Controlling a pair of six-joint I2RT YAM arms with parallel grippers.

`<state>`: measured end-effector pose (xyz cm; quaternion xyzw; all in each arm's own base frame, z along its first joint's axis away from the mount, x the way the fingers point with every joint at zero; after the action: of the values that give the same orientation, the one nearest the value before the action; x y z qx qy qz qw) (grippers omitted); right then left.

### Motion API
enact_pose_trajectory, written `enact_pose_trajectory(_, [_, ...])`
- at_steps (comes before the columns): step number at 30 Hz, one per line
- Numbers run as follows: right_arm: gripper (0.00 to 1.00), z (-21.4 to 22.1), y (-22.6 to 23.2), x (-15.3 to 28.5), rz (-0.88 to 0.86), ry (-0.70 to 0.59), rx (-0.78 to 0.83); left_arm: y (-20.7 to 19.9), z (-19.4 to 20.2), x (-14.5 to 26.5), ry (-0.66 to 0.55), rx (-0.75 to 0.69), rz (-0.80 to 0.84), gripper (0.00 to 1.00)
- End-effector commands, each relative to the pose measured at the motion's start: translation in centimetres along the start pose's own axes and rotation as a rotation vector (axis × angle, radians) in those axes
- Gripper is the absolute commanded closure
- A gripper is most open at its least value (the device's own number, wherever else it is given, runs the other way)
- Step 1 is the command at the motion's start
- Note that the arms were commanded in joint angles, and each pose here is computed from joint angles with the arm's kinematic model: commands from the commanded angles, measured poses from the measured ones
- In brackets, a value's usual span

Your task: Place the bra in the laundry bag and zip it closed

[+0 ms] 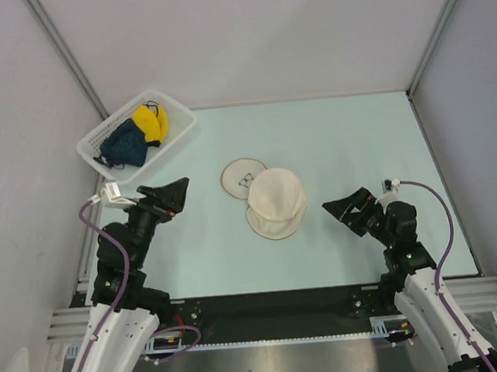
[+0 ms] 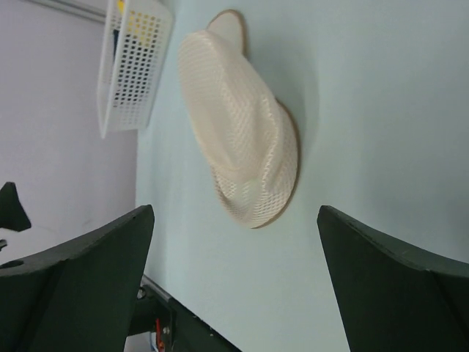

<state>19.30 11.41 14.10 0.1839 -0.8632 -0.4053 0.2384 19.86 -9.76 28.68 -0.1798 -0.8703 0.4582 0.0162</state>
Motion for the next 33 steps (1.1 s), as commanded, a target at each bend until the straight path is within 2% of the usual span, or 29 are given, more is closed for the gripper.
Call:
enact_pose_trajectory(1, [0.00,-2.6,0.2,0.2,0.102,-0.025,0.095,4.2,-0.8,0.5,0.052,-0.141,-0.363,0.00])
enact_pose_trajectory(4, [0.00,-4.1,1.1,0.8,0.126,-0.001,0.137,3.5,-1.7,-1.3,0.055,-0.225,-0.343,0.01])
enact_pose_trajectory(7, [0.00,-5.3,1.4,1.3,0.144,-0.011,0.154,4.4,-3.0,-3.3,0.042,-0.243,-0.424,0.01])
enact_pose_trajectory(9, [0.00,-5.5,1.5,1.3,0.131,0.006,0.182,4.3,-5.2,-4.8,0.019,-0.270,-0.437,0.00])
enact_pose_trajectory(10, [0.00,-5.7,1.6,1.2,0.123,0.007,0.189,5.8,-5.1,-6.1,0.066,-0.291,-0.493,0.00])
enact_pose_trajectory(11, [0.00,-5.5,1.5,0.9,0.118,0.036,0.193,4.8,-7.1,-7.1,0.030,-0.312,-0.499,0.01])
enact_pose_trajectory(12, [0.00,-5.6,1.7,0.6,0.101,0.044,0.200,5.3,-7.4,-7.5,0.053,-0.321,-0.539,0.00])
enact_pose_trajectory(13, [0.00,-5.6,2.1,0.3,0.076,0.061,0.215,7.0,-6.9,-8.9,0.126,-0.348,-0.587,0.01])
enact_pose_trajectory(14, [0.00,-5.2,1.9,-0.3,0.070,0.098,0.221,5.5,-8.4,-10.2,0.125,-0.362,-0.556,0.01])
enact_pose_trajectory(15, [0.00,-5.3,2.4,-0.9,0.038,0.101,0.246,5.1,-6.9,-11.0,0.252,-0.348,-0.491,0.01])
enact_pose_trajectory(17, [0.00,-4.5,3.7,-1.8,-0.039,0.158,0.322,4.8,-5.5,-12.9,0.383,-0.369,-0.402,0.02])
enact_pose_trajectory(19, [0.00,-2.7,5.5,-3.5,-0.110,0.231,0.423,5.4,-3.7,-12.7,0.453,-0.351,-0.381,0.02])
enact_pose_trajectory(20, [0.00,-3.0,7.3,-4.1,-0.130,0.218,0.492,5.5,-3.0,-12.4,0.471,-0.352,-0.376,0.03])
enact_pose_trajectory(21, [0.00,-2.1,6.8,-5.4,-0.087,0.266,0.563,5.7,-2.5,-12.2,0.472,-0.343,-0.372,0.04])
enact_pose_trajectory(22, [0.00,-2.0,7.0,-6.3,-0.020,0.246,0.621,6.6,-0.9,-11.3,0.510,-0.322,-0.381,0.05])
enact_pose_trajectory(23, [0.00,-1.2,9.5,-7.2,-0.053,0.267,0.680,6.4,-0.3,-10.7,0.512,-0.310,-0.366,0.07])
enact_pose_trajectory(24, [0.00,0.2,9.2,-8.6,-0.020,0.319,0.710,6.3,0.3,-10.3,0.508,-0.282,-0.355,0.08])
enact_pose_trajectory(25, [0.02,0.3,9.3,-9.7,0.036,0.306,0.738,7.3,2.0,-9.2,0.546,-0.260,-0.370,0.09])
enact_pose_trajectory(26, [0.05,1.4,11.4,-10.4,-0.004,0.320,0.772,6.7,2.2,-8.4,0.532,-0.252,-0.348,0.11])
enact_pose_trajectory(27, [0.11,3.1,10.7,-11.8,0.016,0.379,0.811,6.7,2.7,-7.7,0.533,-0.225,-0.349,0.12])
enact_pose_trajectory(29, [0.13,5.7,11.4,-12.6,0.028,0.423,0.884,7.4,4.1,-5.8,0.549,-0.194,-0.364,0.14])
enact_pose_trajectory(32, [0.27,8.9,10.6,-14.1,0.062,0.503,0.982,6.7,3.4,-3.7,0.495,-0.216,-0.361,0.16])
enact_pose_trajectory(33, [0.39,10.4,11.0,-14.1,0.048,0.527,1.015,6.1,2.8,-2.7,0.481,-0.243,-0.359,0.16])
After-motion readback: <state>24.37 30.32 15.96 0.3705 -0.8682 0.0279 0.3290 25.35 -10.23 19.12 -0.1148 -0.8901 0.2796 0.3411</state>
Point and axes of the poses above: each gripper's point midway between its finger pads, its own x axis back along the fingers, its own y axis along the line the jaws close on, z = x × y, the point moved 4 cm from there along x, back along the fingers, and after that the axes turned 7 degrees about x, right-handed, at the moved point
